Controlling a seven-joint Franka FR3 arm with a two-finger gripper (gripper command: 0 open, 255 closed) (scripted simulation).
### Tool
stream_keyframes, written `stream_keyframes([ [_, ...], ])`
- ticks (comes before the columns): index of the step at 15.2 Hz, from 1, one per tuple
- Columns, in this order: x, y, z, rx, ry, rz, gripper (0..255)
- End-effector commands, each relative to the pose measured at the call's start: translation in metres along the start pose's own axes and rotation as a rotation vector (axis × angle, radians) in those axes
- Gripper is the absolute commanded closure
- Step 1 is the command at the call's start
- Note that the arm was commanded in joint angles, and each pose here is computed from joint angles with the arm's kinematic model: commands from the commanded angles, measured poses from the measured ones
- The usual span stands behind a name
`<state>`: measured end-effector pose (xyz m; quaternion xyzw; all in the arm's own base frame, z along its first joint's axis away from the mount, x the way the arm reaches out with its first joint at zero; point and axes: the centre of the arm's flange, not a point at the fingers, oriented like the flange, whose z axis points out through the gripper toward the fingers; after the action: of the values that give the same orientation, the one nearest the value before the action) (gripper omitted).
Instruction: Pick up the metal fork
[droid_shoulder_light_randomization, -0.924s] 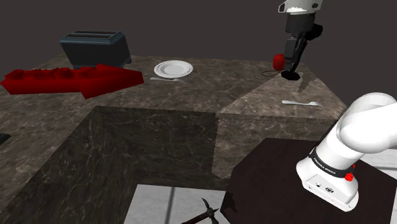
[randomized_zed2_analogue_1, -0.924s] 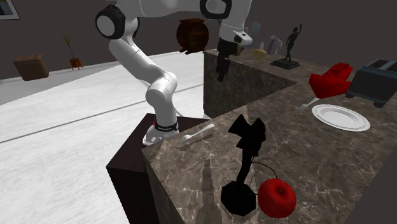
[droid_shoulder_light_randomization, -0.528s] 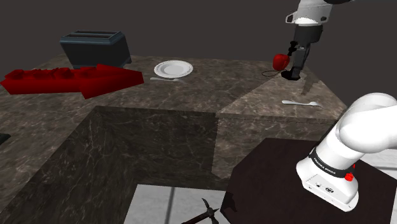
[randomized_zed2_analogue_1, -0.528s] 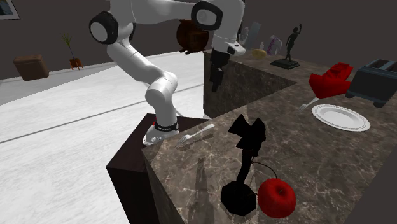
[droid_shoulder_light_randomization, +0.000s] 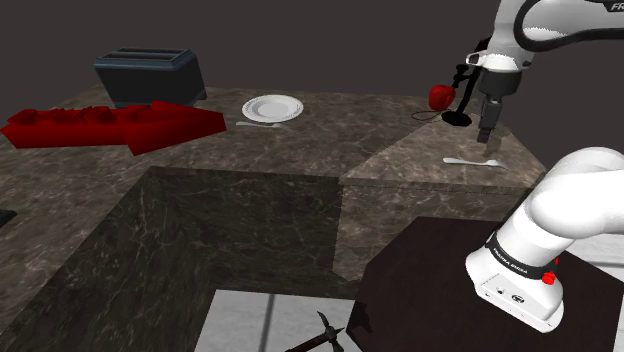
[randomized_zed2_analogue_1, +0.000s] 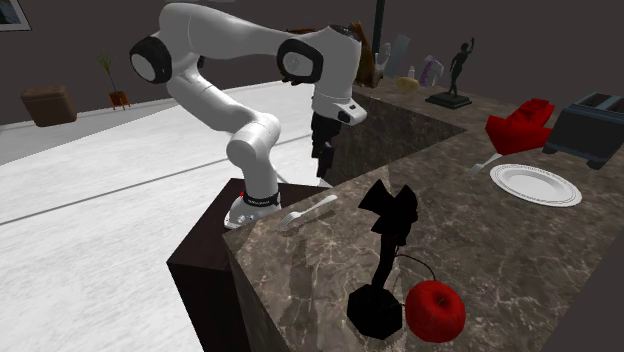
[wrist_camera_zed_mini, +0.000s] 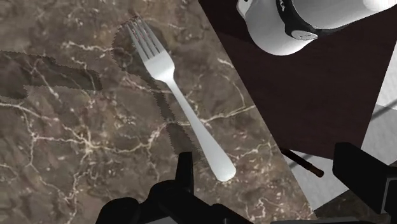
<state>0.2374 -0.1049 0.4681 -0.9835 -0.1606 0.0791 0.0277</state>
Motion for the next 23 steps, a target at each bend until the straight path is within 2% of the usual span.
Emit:
stream_keyframes([
  [1,-0.014,0.014,0.019,0.000,0.005,-0.027,0],
  [8,-0.051,0.071,0.080,0.004,0.021,-0.107,0],
  [17,-0.045,0.074,0.120,0.004,0.021,-0.107,0],
  [18,-0.046,0.073,0.119,0.004,0.021,-0.107,255],
  [23,-0.045,0.073,0.119,0.004,0.021,-0.107,255],
])
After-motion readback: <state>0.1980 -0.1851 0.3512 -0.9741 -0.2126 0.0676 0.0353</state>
